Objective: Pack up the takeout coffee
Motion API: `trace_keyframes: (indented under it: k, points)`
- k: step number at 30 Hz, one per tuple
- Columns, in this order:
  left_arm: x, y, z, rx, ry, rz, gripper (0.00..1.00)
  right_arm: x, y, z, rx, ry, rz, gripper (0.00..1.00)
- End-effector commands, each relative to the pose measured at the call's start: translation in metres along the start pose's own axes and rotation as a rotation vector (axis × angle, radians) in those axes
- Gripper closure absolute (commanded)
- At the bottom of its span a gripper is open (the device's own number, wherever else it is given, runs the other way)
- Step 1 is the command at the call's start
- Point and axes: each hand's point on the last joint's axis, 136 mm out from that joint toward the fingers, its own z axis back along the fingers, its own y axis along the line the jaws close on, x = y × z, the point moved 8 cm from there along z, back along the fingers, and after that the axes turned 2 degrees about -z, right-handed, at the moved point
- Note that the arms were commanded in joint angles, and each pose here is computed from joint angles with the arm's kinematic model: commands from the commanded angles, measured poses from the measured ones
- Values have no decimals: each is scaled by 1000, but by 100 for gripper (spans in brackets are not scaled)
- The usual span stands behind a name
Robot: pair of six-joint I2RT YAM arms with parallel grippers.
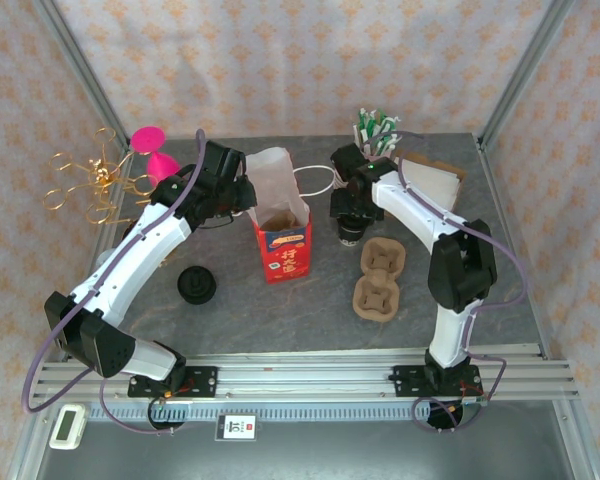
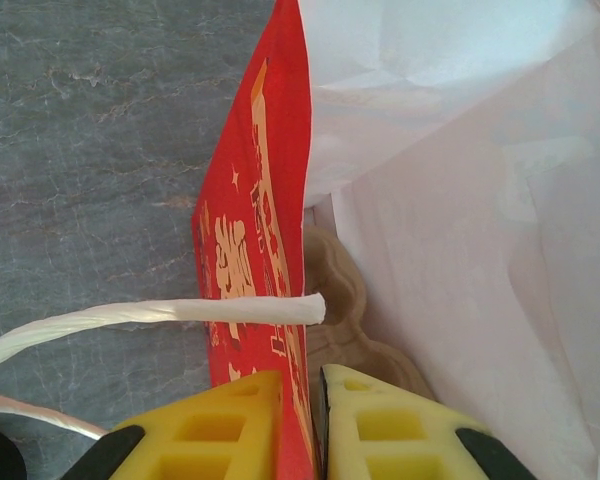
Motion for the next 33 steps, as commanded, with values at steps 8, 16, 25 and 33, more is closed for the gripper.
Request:
trace_keyframes:
  k: [8, 16, 25, 33]
  points:
    - [2, 4, 6, -10, -26, 24, 82, -1, -2, -9, -46, 3, 20, 26]
    - [4, 4, 8, -7, -37, 27, 82, -2, -5, -1, -45, -10, 26, 34]
    - [9, 6, 10, -23, -65, 54, 86, -10, -14, 22, -28, -24, 42, 36]
    - [13, 4, 11, -50, -81, 78, 92, -18, -24, 54, -6, -37, 39, 36]
